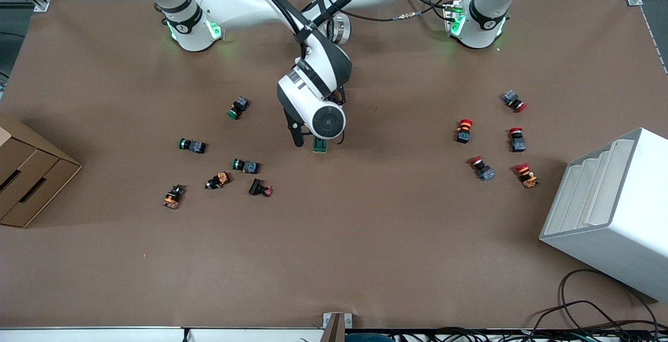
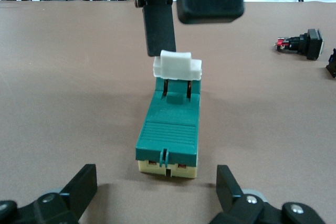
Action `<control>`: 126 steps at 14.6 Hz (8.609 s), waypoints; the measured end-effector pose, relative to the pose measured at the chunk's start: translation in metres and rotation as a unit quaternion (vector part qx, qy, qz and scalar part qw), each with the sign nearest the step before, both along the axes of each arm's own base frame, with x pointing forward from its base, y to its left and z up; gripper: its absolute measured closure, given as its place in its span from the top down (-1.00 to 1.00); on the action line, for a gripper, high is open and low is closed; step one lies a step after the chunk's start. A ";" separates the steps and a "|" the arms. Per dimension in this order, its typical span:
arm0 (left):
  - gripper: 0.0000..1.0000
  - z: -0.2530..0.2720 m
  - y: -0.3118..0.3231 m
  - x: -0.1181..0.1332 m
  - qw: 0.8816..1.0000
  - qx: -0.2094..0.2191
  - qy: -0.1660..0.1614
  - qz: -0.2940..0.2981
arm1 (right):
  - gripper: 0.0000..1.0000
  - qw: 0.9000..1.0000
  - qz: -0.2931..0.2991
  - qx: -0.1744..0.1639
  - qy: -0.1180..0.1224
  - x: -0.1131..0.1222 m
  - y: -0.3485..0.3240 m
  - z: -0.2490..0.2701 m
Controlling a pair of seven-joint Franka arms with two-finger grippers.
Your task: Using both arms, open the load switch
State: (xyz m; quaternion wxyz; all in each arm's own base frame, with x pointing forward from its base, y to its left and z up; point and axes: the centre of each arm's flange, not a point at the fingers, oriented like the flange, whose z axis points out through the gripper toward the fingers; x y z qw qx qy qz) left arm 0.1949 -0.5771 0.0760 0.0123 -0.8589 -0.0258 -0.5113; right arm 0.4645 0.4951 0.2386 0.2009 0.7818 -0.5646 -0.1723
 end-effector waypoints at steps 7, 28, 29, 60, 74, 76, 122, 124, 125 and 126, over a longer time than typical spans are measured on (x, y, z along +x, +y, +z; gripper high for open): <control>1.00 0.000 0.000 0.000 1.000 0.000 -0.001 0.000 | 1.00 1.000 0.002 -0.007 0.009 -0.005 -0.002 -0.009; 1.00 0.000 0.000 -0.001 1.000 -0.008 -0.003 0.004 | 1.00 0.999 0.030 0.033 -0.014 0.034 -0.032 0.001; 1.00 0.000 0.000 -0.001 1.000 -0.008 -0.003 0.005 | 1.00 0.998 0.039 0.050 -0.019 0.050 -0.045 0.014; 1.00 -0.004 0.001 -0.002 1.000 -0.012 -0.014 0.002 | 1.00 0.821 0.514 0.239 -0.067 0.171 -0.542 0.333; 1.00 -0.002 0.000 0.000 0.999 -0.027 -0.016 0.010 | 1.00 0.812 0.520 0.246 -0.095 0.131 -0.529 0.360; 1.00 -0.001 -0.001 0.002 0.999 -0.030 -0.015 0.012 | 1.00 0.813 0.520 0.243 -0.099 0.122 -0.531 0.363; 1.00 0.114 -0.062 0.026 0.987 0.036 0.135 0.085 | 1.00 0.794 0.541 0.220 -0.170 0.049 -0.542 0.442; 1.00 0.138 -0.068 0.037 0.984 0.023 0.146 0.097 | 1.00 0.794 0.540 0.223 -0.166 0.047 -0.541 0.442; 1.00 0.151 -0.069 0.046 0.982 0.021 0.157 0.102 | 1.00 0.795 0.540 0.226 -0.163 0.046 -0.540 0.442; 1.00 0.165 -0.069 0.055 0.979 0.021 0.172 0.107 | 1.00 0.795 0.539 0.228 -0.160 0.046 -0.540 0.441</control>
